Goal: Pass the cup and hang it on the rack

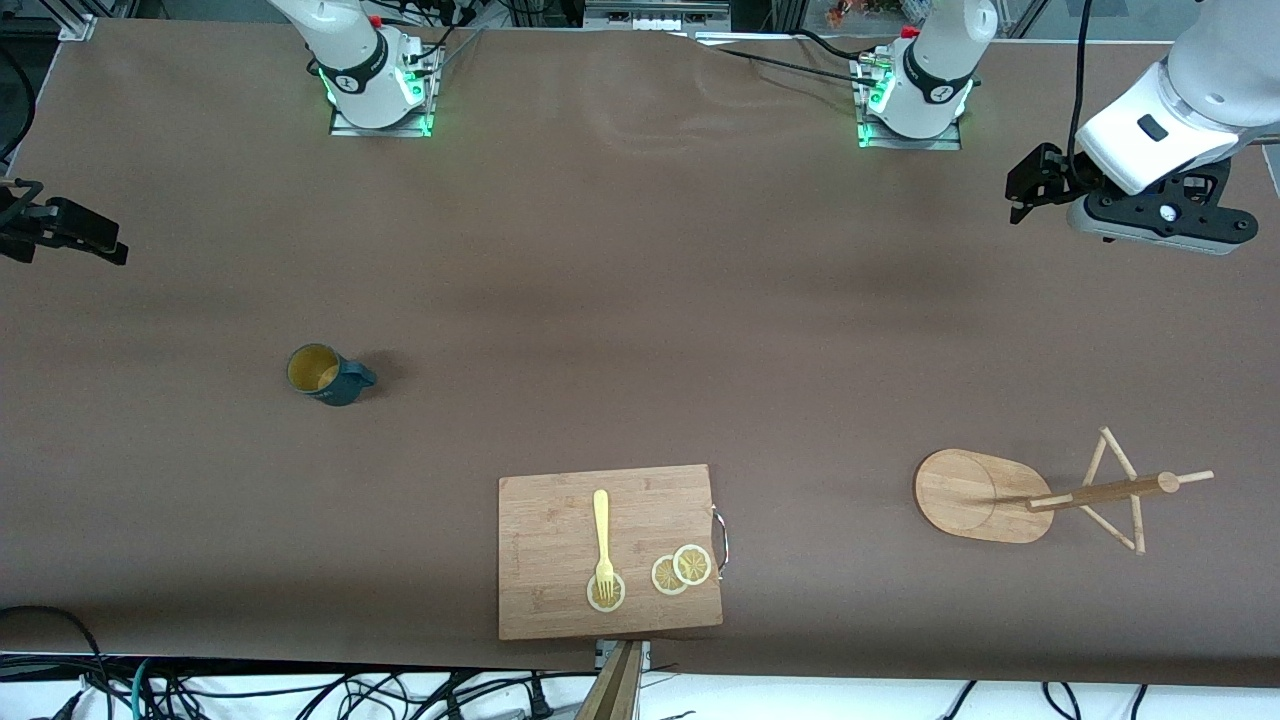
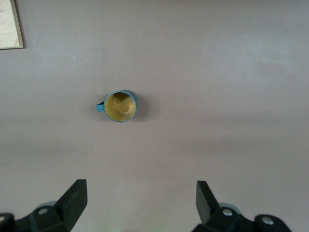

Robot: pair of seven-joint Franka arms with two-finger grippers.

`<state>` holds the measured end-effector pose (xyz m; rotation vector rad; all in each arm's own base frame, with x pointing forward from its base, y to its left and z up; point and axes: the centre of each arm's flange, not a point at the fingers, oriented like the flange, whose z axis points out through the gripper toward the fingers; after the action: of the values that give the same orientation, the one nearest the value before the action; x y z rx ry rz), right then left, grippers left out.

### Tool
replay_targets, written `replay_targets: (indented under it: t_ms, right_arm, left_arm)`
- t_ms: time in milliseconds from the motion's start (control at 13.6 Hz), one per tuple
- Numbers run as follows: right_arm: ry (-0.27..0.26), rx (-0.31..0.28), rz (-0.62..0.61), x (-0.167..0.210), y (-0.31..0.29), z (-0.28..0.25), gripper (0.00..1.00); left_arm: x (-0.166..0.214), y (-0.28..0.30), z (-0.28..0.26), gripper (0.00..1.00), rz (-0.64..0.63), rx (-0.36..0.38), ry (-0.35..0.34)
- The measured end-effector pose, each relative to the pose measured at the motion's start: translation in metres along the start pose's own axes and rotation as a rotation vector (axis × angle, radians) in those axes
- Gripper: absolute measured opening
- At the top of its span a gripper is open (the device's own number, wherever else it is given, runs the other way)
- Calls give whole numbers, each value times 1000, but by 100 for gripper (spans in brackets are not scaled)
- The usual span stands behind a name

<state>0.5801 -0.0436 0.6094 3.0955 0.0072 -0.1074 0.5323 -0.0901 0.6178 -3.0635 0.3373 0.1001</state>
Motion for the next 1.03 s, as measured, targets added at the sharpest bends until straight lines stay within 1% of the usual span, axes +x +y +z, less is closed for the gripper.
replay_targets:
  t_ms: [1027]
  right_arm:
    - [-1, 0, 14, 0, 8, 1, 100]
  left_arm:
    - [0, 0, 0, 100, 0, 0, 0]
